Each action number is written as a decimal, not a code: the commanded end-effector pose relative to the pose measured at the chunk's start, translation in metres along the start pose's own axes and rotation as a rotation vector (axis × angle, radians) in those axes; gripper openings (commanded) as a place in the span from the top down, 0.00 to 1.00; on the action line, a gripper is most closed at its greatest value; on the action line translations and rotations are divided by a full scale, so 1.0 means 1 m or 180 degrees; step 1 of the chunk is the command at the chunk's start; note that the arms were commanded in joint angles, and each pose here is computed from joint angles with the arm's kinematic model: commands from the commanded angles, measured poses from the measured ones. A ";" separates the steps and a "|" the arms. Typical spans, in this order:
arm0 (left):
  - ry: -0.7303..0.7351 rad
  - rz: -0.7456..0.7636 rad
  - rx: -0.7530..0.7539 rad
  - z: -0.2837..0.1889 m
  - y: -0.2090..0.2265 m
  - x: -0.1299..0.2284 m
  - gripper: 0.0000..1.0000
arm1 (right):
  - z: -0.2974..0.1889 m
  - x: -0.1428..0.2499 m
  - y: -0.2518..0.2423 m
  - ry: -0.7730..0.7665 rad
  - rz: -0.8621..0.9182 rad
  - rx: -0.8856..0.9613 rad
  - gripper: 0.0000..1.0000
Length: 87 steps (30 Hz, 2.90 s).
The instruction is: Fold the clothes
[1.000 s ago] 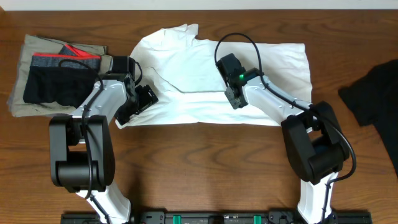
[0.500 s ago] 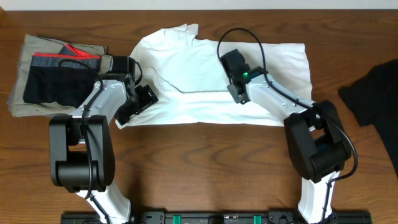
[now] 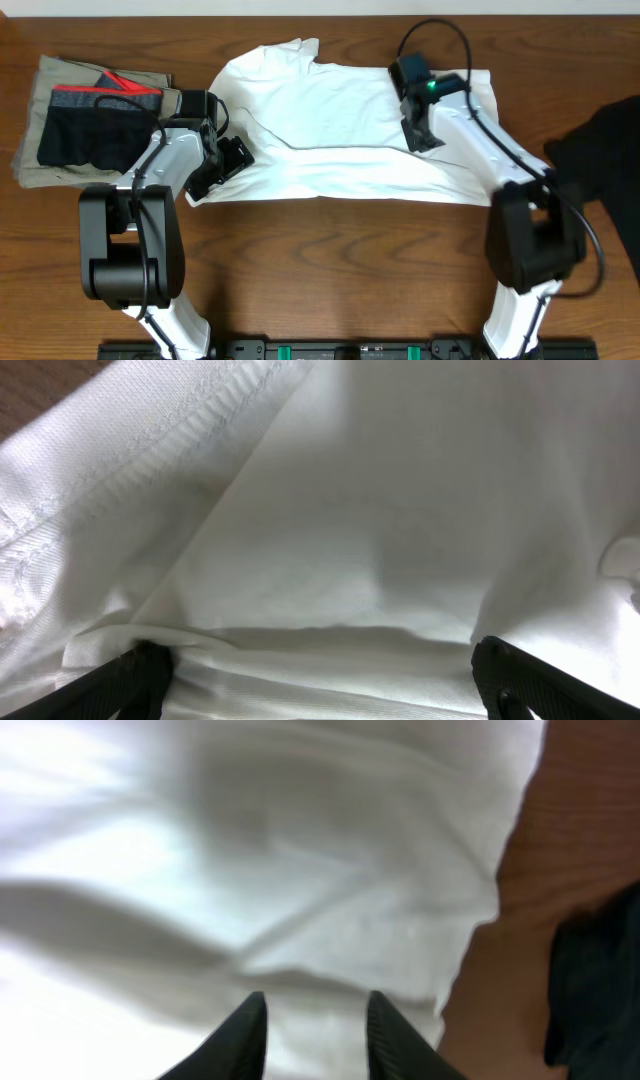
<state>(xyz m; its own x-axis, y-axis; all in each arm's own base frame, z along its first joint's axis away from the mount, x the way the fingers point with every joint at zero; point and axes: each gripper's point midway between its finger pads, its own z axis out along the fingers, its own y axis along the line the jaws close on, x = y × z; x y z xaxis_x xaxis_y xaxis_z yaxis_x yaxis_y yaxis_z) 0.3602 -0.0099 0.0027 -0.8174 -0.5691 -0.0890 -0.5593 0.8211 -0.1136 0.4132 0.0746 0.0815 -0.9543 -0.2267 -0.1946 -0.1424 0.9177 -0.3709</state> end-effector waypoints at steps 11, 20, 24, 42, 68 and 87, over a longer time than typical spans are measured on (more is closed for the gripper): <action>0.0052 -0.0050 -0.0150 0.012 0.014 0.003 0.02 | -0.039 0.045 0.019 0.0097 -0.0824 -0.0754 0.35; 0.0052 -0.0048 -0.0150 0.012 0.014 0.003 0.02 | 0.019 0.083 0.023 0.0242 -0.0789 -0.0308 0.39; 0.0051 -0.0049 -0.0149 0.012 0.014 0.003 0.02 | 0.029 0.084 0.027 0.0170 -0.0773 -0.0309 0.39; 0.0051 -0.0048 -0.0149 0.012 0.014 0.003 0.02 | 0.071 0.075 -0.015 -0.0135 -0.0277 0.0071 0.40; 0.0041 -0.0047 -0.0144 0.012 0.014 0.003 0.02 | 0.080 0.048 -0.047 -0.0454 0.0123 0.0068 0.78; 0.0040 0.0177 -0.0135 0.011 0.013 0.002 0.02 | 0.053 0.021 -0.131 -0.0656 0.1226 0.0721 0.58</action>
<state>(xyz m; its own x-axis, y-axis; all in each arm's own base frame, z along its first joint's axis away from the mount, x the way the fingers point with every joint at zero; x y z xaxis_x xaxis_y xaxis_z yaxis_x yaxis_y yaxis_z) 0.3607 -0.0098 0.0027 -0.8254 -0.5569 -0.0928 -0.5469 0.8295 -0.1132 0.4115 -0.0566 0.0461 -0.9015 -0.0700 -0.4270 0.1442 0.8818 -0.4490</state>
